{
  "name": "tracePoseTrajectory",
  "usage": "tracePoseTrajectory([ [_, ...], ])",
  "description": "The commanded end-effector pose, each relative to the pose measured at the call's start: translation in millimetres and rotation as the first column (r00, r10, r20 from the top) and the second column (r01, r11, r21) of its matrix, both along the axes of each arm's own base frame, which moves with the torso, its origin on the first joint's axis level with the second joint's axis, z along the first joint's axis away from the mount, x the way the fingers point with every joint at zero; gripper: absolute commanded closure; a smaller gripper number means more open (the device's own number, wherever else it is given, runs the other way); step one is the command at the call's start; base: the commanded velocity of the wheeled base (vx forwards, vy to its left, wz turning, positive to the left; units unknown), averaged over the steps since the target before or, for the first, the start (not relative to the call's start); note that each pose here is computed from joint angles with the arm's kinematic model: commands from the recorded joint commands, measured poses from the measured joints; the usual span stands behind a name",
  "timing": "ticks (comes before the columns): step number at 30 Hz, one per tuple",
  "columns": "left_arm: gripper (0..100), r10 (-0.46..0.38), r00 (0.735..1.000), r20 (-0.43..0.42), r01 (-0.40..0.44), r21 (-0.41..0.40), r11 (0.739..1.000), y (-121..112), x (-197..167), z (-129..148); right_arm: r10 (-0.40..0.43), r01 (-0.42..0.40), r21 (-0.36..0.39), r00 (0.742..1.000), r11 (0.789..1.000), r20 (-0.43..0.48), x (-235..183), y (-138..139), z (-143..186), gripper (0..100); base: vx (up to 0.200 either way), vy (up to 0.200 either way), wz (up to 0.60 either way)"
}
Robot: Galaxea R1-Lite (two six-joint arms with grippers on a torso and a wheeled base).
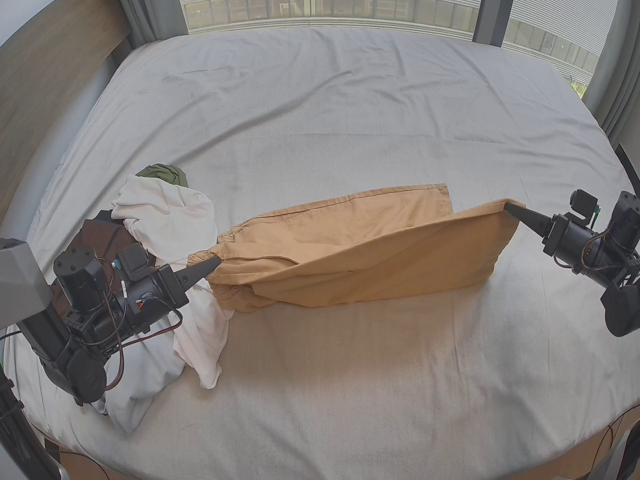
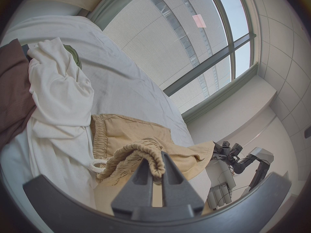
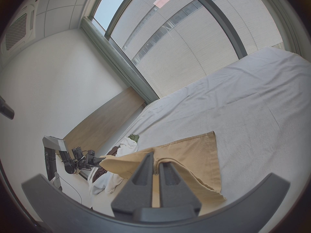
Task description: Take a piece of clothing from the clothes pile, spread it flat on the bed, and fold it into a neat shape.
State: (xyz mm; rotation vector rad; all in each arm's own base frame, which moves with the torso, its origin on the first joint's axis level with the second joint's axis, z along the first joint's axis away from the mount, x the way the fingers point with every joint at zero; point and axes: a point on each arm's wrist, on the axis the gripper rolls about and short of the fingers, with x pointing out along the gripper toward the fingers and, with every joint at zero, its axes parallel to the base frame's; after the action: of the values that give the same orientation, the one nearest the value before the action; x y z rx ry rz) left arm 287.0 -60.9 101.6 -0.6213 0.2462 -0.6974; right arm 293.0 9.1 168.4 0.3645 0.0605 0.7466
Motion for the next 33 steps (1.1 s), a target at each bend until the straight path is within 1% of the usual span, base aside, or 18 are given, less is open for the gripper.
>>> tracePoseTrajectory([
  [1,100,0.001,1.000,0.016,-0.001,-0.004,1.000,-1,1,4,0.004,-0.004,0.000,1.000,1.000,0.002,8,1,7,100,0.000,0.000,0.00],
  [9,100,0.001,1.000,0.013,-0.001,-0.004,1.000,-1,2,3,0.008,-0.008,0.000,1.000,1.000,0.018,17,2,23,100,0.000,0.000,0.00],
  [19,100,0.008,1.000,0.001,-0.008,0.001,1.000,-1,9,-4,0.016,-0.016,0.000,1.000,1.000,0.012,26,5,38,100,0.000,0.000,0.00],
  [24,100,0.047,0.999,0.012,-0.047,-0.003,0.999,-3,17,-4,0.016,-0.016,0.000,1.000,1.000,-0.005,41,5,34,100,0.000,0.000,0.00],
  [26,100,0.077,0.997,0.032,-0.076,-0.013,0.997,-6,26,-2,0.017,-0.017,0.001,1.000,1.000,-0.010,54,5,31,100,0.000,0.000,0.00],
  [29,100,0.101,0.994,0.034,-0.101,-0.018,0.995,-9,34,-5,0.016,-0.016,0.001,0.999,1.000,-0.031,65,5,28,100,0.000,0.000,0.00],
  [33,100,0.170,0.985,0.031,-0.169,-0.022,0.985,-14,53,-16,0.008,-0.008,0.002,0.999,1.000,-0.051,83,5,22,100,0.000,0.000,0.00],
])
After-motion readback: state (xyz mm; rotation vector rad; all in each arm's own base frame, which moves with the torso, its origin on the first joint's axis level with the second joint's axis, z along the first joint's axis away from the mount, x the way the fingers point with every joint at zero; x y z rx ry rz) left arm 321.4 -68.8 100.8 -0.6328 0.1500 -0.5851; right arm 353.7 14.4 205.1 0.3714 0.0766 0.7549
